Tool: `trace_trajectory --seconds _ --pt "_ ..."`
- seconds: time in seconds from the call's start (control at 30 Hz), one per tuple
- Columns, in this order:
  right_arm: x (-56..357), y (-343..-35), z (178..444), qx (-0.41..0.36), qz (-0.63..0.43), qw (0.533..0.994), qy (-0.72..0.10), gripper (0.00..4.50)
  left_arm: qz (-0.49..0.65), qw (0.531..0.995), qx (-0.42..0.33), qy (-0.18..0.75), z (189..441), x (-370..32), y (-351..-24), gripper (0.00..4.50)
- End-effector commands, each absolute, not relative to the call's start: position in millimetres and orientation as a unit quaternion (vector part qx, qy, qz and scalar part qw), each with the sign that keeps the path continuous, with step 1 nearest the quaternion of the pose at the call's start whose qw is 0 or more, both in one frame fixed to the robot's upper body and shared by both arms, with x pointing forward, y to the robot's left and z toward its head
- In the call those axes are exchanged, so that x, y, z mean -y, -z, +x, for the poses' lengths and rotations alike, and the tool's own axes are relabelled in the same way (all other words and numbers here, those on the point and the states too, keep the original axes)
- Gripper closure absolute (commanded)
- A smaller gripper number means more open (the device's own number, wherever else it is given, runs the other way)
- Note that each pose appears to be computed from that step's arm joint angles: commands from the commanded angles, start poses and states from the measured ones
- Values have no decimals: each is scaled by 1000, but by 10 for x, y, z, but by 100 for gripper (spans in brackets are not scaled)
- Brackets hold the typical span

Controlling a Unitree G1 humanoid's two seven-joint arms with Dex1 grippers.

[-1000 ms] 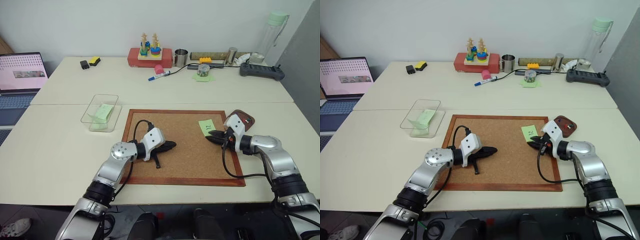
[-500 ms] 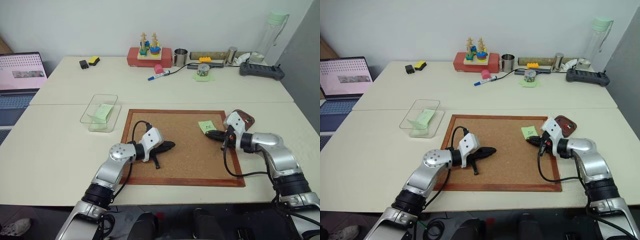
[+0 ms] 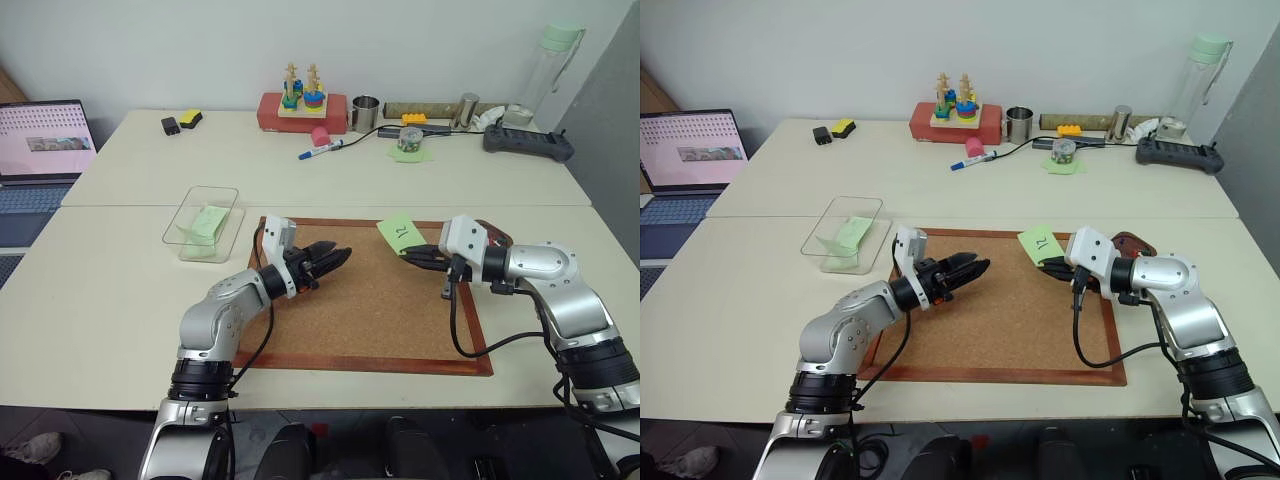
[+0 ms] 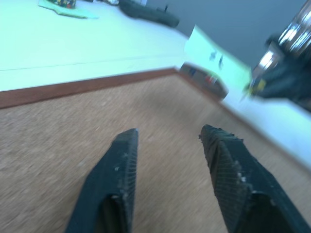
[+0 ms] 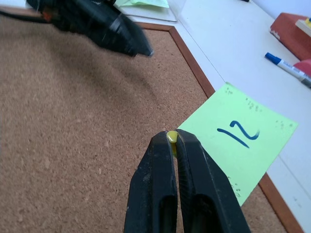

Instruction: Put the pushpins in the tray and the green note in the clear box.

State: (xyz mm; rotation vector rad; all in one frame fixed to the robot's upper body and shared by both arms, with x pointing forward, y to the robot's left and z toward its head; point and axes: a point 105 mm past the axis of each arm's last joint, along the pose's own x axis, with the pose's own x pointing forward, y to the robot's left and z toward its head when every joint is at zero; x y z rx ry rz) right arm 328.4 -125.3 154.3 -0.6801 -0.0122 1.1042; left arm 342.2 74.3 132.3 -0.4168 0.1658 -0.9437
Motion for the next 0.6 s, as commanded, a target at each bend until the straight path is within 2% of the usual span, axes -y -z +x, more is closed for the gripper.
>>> trace_trajectory --seconds 0.03,0.07,0.1,0.2,0.43,0.5,0.6 --pt "1156 -1670 3200 56 -373 765 -522 450 -266 842 -71 465 3395 -596 -1549 122" --pt "1133 -1678 3182 65 -383 758 -525 450 -282 836 -77 465 3394 -552 -1552 91" --pt "1114 -1688 3171 72 -391 752 -526 450 -295 829 -83 468 3386 -514 -1560 86" --pt "1066 -1726 3143 93 -418 733 -529 450 -328 806 -89 485 3354 -379 -1602 31" --pt "981 -1756 3088 120 -444 708 -536 450 -329 793 -87 505 3358 -116 -1617 31" --pt "969 -1753 3081 122 -447 704 -538 450 -331 793 -78 505 3372 -100 -1640 49" --pt "960 -1754 3079 124 -447 703 -539 450 -337 789 -75 507 3379 -103 -1649 102"
